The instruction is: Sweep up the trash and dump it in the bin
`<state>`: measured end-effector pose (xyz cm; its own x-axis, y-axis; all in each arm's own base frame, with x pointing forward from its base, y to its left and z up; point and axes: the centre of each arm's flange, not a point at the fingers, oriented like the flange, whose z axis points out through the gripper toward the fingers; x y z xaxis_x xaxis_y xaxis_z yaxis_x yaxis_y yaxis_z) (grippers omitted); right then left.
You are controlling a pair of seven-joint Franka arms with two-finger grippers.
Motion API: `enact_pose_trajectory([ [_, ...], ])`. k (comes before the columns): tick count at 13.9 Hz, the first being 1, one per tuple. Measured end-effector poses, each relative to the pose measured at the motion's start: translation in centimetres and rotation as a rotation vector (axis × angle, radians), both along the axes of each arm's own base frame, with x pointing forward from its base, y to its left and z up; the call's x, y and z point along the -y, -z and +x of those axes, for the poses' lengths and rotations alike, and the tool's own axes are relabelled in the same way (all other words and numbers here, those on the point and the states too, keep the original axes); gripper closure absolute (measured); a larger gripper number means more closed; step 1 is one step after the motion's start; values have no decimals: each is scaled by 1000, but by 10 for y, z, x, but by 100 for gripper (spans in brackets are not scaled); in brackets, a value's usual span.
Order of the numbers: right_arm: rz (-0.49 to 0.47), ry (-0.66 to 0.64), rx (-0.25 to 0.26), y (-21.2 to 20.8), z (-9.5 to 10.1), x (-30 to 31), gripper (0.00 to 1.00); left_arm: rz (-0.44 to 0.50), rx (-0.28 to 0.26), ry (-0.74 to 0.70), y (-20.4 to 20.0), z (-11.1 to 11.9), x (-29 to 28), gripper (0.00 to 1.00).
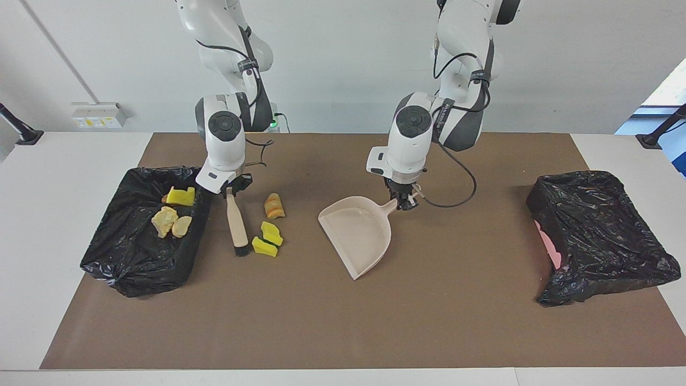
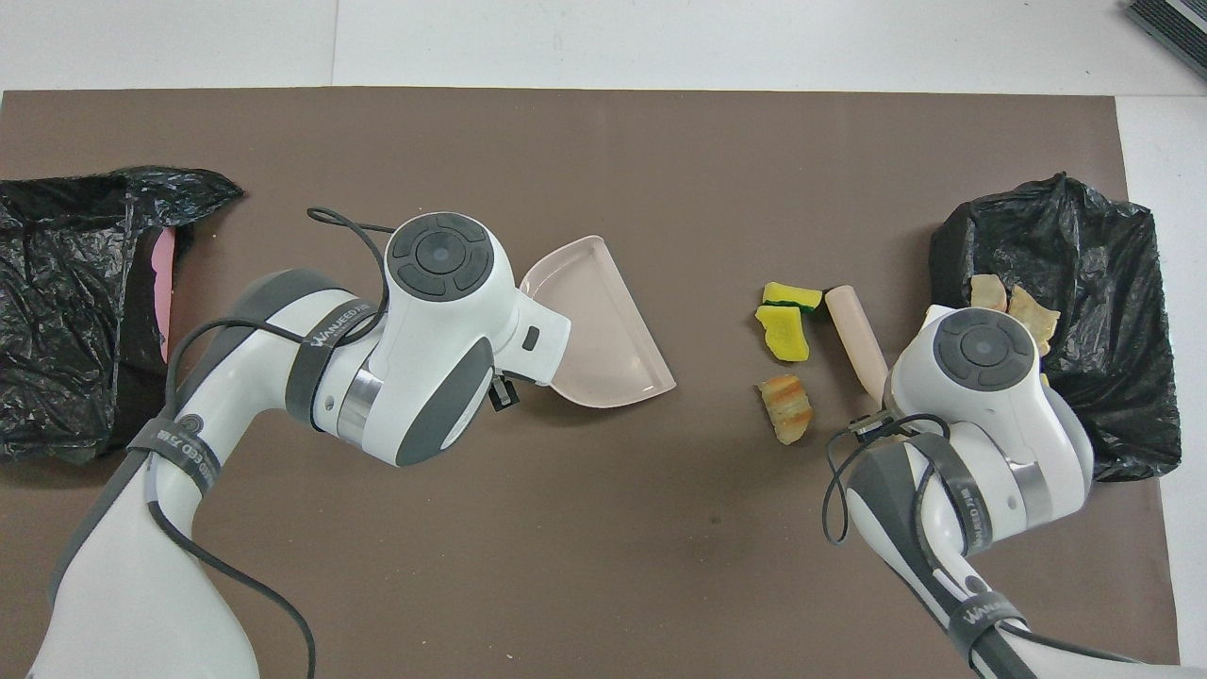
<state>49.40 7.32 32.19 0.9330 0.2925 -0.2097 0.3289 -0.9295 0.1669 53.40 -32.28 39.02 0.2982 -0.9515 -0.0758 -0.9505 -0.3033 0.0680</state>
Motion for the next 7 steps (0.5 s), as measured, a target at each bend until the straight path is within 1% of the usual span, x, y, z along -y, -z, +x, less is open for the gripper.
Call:
enact_pose_trajectory([
  [2, 41, -6, -11, 4, -6, -31, 74, -19, 12, 106, 4, 1, -6, 68],
  [4, 94, 37, -15, 7, -13, -62, 74, -26, 18, 134, 10, -6, -8, 68],
  [6, 150, 67, 2, 8, -19, -99, 74, -30, 22, 140, 13, -12, -12, 68],
  [7, 160, 71, 8, 9, -22, -119, 74, -31, 24, 138, 14, -14, -14, 68],
])
